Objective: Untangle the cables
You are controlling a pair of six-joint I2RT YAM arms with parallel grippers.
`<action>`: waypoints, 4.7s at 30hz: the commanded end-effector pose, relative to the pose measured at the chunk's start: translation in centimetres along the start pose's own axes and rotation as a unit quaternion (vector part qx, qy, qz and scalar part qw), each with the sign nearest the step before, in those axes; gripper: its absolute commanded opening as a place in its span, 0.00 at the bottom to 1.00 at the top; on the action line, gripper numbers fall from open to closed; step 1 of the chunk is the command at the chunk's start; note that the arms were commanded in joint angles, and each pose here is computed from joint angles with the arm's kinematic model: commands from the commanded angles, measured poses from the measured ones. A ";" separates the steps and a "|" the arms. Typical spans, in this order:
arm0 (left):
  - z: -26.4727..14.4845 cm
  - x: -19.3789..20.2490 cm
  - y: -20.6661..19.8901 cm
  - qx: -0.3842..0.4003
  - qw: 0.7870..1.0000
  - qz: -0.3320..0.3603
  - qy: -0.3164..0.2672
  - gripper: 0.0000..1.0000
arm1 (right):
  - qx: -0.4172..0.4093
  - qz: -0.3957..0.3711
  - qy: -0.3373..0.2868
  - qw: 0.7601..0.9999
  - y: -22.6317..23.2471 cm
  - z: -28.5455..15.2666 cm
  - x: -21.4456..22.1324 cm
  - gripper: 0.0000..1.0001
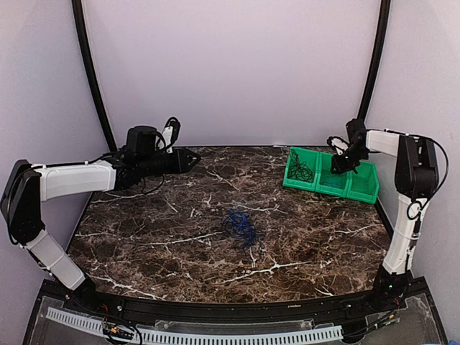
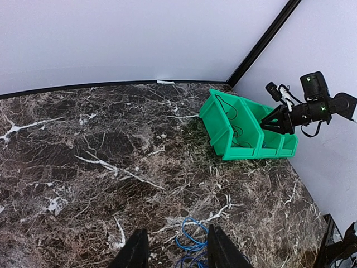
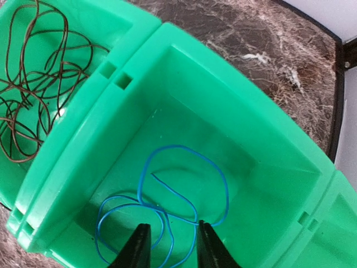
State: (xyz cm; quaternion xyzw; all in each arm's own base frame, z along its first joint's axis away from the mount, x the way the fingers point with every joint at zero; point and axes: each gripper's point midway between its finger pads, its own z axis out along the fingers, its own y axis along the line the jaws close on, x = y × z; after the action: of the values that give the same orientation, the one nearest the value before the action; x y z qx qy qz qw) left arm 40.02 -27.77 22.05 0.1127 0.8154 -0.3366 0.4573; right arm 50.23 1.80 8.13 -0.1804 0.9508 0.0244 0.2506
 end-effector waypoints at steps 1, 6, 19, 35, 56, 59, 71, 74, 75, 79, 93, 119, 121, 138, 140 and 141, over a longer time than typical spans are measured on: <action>0.1 -0.1 -0.3 0.008 1.000 -0.004 0.003 0.39 | 0.025 -0.016 -0.057 0.998 -0.1 -6.3 -3.4 0.36; 0.7 0.7 0.0 0.009 1.000 -0.008 0.017 0.39 | 0.075 -0.035 -0.102 0.991 -0.5 -11.9 -5.7 0.43; 5.1 8.8 -2.3 0.071 0.980 -0.048 0.178 0.35 | -0.260 -0.271 -0.178 0.910 25.7 -13.0 -7.4 0.40; 5.6 10.1 -1.4 0.021 0.975 -0.047 0.217 0.36 | -0.335 -0.331 -0.051 0.880 38.1 -1.2 -1.6 0.50; 5.1 8.6 -1.4 0.045 0.979 -0.061 0.188 0.39 | -0.290 -0.349 -0.053 0.890 39.5 3.5 -2.3 0.00; 5.3 8.6 -2.1 0.065 0.982 -0.067 0.164 0.44 | -0.284 -0.345 -0.090 0.890 39.6 -0.3 -4.7 0.00; 1.8 2.3 -8.9 0.110 0.993 -0.025 -0.033 0.68 | -0.256 -0.338 -0.189 0.886 38.9 -12.4 -9.2 0.00; 1.1 1.5 -9.2 0.116 0.989 -0.039 -0.080 0.68 | -0.259 -0.335 -0.198 0.884 39.1 -13.8 -9.6 0.00; 1.3 1.5 -9.1 0.116 0.988 -0.047 -0.086 0.68 | -0.261 -0.335 -0.201 0.883 39.1 -14.3 -9.7 0.00; 1.8 0.9 -9.7 0.135 0.983 -0.049 -0.114 0.67 | -0.267 -0.329 -0.214 0.880 39.2 -16.0 -10.1 0.00; 5.5 1.7 -7.6 0.096 0.984 -0.069 -0.133 0.50 | -0.321 -0.311 -0.232 0.864 40.4 -19.6 -9.4 0.00; 11.1 6.7 -1.3 0.006 0.993 -0.068 -0.099 0.13 | -0.429 -0.351 -0.374 0.744 36.9 -41.5 -9.6 0.00; 11.1 7.2 -0.9 0.002 0.993 -0.071 -0.093 0.13 | -0.415 -0.349 -0.389 0.745 35.8 -42.8 -10.0 0.00; 11.6 11.1 1.3 0.003 0.996 -0.076 -0.044 0.10 | -0.316 -0.334 -0.475 0.751 30.1 -49.5 -12.0 0.00; 11.5 11.2 1.2 0.009 0.996 -0.082 -0.039 0.09 | -0.302 -0.330 -0.479 0.755 29.7 -49.4 -12.4 0.00; 11.3 11.5 1.3 0.010 0.996 -0.084 -0.035 0.09 | -0.294 -0.327 -0.479 0.760 29.5 -49.1 -12.7 0.00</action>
State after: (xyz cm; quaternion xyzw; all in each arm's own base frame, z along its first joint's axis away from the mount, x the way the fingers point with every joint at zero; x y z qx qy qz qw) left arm 42.63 -35.63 8.02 0.0268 0.8033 -0.3690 0.4668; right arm 26.05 27.59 55.08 -0.5268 0.5278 0.3301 0.5787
